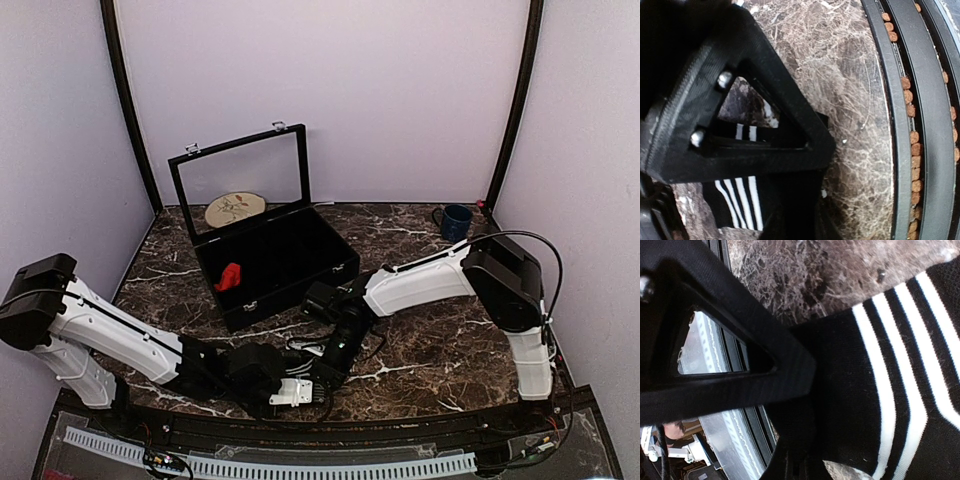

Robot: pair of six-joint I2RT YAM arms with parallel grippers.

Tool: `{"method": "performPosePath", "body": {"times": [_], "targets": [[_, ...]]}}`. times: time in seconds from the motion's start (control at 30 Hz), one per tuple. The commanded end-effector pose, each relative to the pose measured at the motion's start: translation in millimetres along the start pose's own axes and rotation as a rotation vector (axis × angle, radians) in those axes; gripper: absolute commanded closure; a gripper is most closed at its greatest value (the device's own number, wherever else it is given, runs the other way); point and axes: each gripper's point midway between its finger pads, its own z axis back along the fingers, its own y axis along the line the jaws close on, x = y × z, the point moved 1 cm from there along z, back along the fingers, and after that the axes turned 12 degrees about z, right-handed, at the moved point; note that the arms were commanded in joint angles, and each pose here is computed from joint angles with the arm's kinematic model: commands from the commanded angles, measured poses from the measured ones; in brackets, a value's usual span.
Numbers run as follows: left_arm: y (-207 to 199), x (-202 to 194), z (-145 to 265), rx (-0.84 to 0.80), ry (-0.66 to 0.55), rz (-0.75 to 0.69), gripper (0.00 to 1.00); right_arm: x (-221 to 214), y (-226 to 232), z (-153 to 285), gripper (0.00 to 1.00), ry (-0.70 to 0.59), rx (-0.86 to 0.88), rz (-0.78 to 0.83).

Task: Roll the socks
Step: Roll the sock at the center of the board.

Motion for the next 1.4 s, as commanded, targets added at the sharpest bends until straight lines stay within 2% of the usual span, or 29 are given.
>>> {"method": "performPosePath", "body": {"times": [0.0, 0.1, 0.27, 0.43, 0.8, 1.27, 1.37], "targets": [[-8.8, -3.6, 0.4, -0.05, 0.036, -0.014, 0.83, -10.7, -16.5, -5.0, 1.0, 0.044, -0.035, -0.04], [-15.1, -6.2, 1.0, -0.09, 0.057, -0.006, 0.86, -9.1, -17.2, -2.5, 1.0, 0.037, -0.042, -0.038], [-19.9, -3.2, 1.5, -0.146, 0.071, 0.021, 0.92, -6.2, -16.0, 3.6, 0.81, 0.017, -0.051, -0.034], [-10.8, 0.4, -0.7, -0.167, 0.097, 0.084, 0.92, -7.7, -16.0, 8.0, 0.72, 0.005, -0.063, -0.035], [20.4, 11.5, -4.6, -0.218, 0.084, 0.261, 0.91, -20.8, -14.9, 27.0, 0.65, -0.081, -0.102, -0.075], [11.2, 10.0, -18.5, -0.392, 0.148, 0.344, 0.91, -34.0, -29.7, 49.7, 0.58, -0.184, -0.204, -0.147], [9.5, 6.4, -19.1, -0.402, 0.153, 0.366, 0.91, -32.8, -32.3, 55.0, 0.52, -0.217, -0.211, -0.158]]}}
